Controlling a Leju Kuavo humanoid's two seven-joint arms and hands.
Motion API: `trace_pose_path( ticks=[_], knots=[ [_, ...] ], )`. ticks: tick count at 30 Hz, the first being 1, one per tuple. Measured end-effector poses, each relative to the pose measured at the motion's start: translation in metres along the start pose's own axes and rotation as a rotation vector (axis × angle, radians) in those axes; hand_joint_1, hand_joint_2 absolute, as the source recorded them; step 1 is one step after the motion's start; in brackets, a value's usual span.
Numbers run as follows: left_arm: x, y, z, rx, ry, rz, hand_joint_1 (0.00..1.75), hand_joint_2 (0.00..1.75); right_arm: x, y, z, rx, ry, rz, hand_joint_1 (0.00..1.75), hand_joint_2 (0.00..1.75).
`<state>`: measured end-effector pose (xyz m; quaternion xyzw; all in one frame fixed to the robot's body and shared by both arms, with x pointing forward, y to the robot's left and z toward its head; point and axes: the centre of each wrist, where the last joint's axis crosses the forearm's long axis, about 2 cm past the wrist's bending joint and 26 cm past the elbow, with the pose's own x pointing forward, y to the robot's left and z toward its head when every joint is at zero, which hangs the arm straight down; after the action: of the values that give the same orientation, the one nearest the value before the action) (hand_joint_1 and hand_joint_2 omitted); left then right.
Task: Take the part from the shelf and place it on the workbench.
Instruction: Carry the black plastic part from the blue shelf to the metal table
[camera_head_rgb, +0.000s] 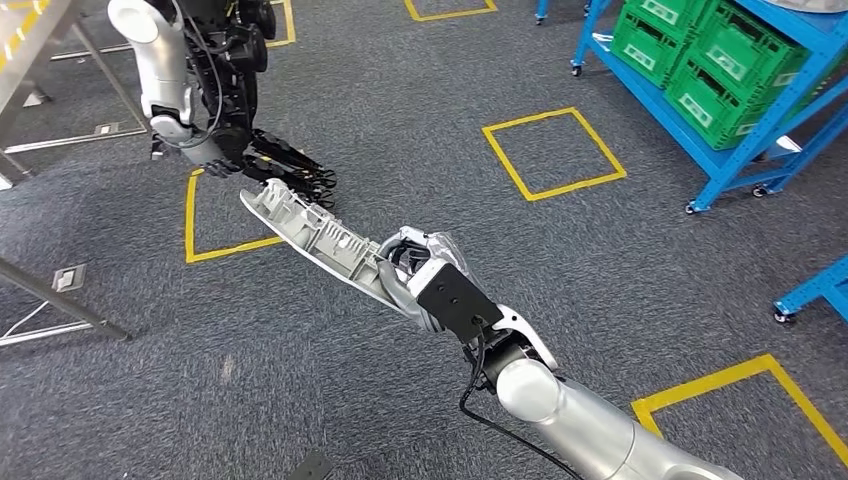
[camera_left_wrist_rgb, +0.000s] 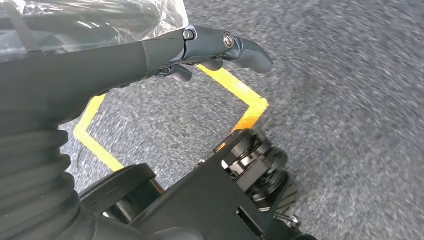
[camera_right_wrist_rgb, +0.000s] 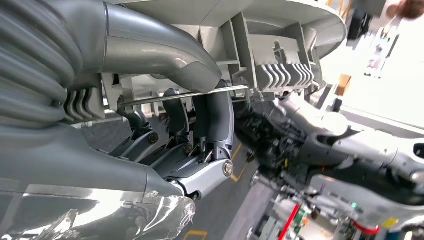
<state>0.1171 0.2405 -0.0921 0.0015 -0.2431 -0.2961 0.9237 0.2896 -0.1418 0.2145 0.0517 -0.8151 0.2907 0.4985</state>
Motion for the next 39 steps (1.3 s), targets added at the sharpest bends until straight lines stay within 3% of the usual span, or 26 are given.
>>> trace_pose_path(
  ticks=[39],
  knots=[
    [-0.0007,0.0006,0.0005,0.009,-0.014,-0.001,0.00,1.75,-0.0010,0.0011,0.0013,0.001,0.000,-0.005,1.75,1.75]
  ],
)
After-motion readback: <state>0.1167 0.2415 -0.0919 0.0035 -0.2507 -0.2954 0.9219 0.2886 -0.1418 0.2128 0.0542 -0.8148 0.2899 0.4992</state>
